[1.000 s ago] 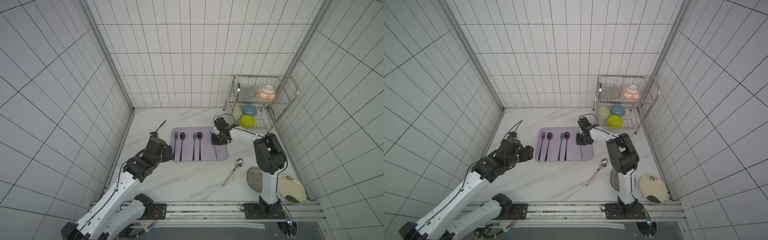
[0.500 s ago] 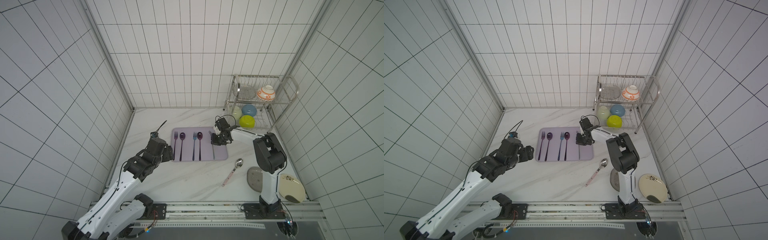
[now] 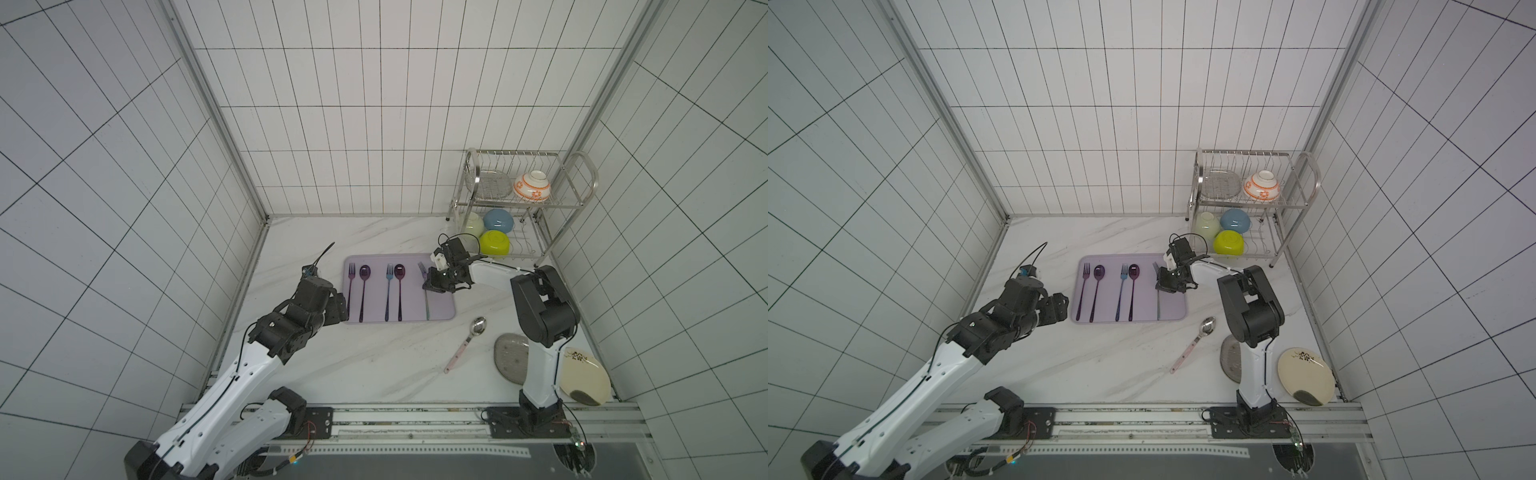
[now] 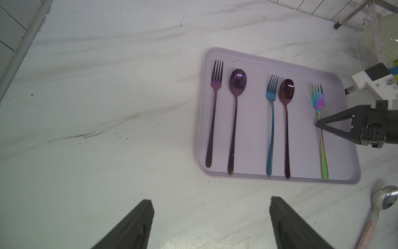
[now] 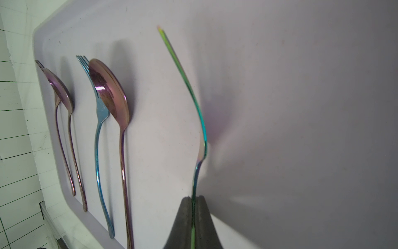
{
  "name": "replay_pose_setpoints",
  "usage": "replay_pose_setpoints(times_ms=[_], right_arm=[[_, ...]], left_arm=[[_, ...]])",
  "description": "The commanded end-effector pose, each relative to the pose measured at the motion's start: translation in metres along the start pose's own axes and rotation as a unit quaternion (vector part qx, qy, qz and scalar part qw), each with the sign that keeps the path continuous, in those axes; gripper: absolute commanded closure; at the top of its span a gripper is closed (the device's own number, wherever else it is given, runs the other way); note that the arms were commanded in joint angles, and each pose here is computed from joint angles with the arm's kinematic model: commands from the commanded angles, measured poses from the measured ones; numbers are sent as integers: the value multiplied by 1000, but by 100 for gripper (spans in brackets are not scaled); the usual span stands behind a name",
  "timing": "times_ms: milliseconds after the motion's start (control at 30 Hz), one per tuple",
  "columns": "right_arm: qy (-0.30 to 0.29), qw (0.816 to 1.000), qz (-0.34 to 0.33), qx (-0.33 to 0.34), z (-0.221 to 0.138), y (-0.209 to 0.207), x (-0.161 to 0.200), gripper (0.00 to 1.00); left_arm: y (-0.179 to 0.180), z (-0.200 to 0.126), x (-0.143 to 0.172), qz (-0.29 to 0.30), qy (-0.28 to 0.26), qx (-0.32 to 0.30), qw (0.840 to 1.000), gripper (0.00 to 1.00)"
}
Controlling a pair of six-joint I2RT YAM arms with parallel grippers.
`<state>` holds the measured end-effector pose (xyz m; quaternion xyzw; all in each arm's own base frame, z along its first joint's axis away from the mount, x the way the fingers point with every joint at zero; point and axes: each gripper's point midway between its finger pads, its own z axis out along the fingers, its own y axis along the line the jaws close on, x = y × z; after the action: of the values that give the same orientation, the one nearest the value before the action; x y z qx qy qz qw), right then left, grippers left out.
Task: Set the spoon and fork side by side
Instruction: Place the fork on the tray, then pick up the spoon from the center of the board.
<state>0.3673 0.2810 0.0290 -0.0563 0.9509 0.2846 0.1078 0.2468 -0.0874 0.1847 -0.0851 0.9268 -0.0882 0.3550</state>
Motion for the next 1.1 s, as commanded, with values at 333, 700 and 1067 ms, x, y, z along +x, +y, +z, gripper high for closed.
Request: replay_pose_setpoints(times_ms=[333,700,1067], right_arm=[[-2,998,7,65,-18,-25,7,79],[-64,988,17,137,-90,-2,14,52],[-46,953,183,236,-136,-41,132,51]], left_arm=[[-1,4,0,2,0,3,1000,14],[-5,4,-3,5,-2,11,1000,3],[-10,11,5,9,11,26,1000,1]])
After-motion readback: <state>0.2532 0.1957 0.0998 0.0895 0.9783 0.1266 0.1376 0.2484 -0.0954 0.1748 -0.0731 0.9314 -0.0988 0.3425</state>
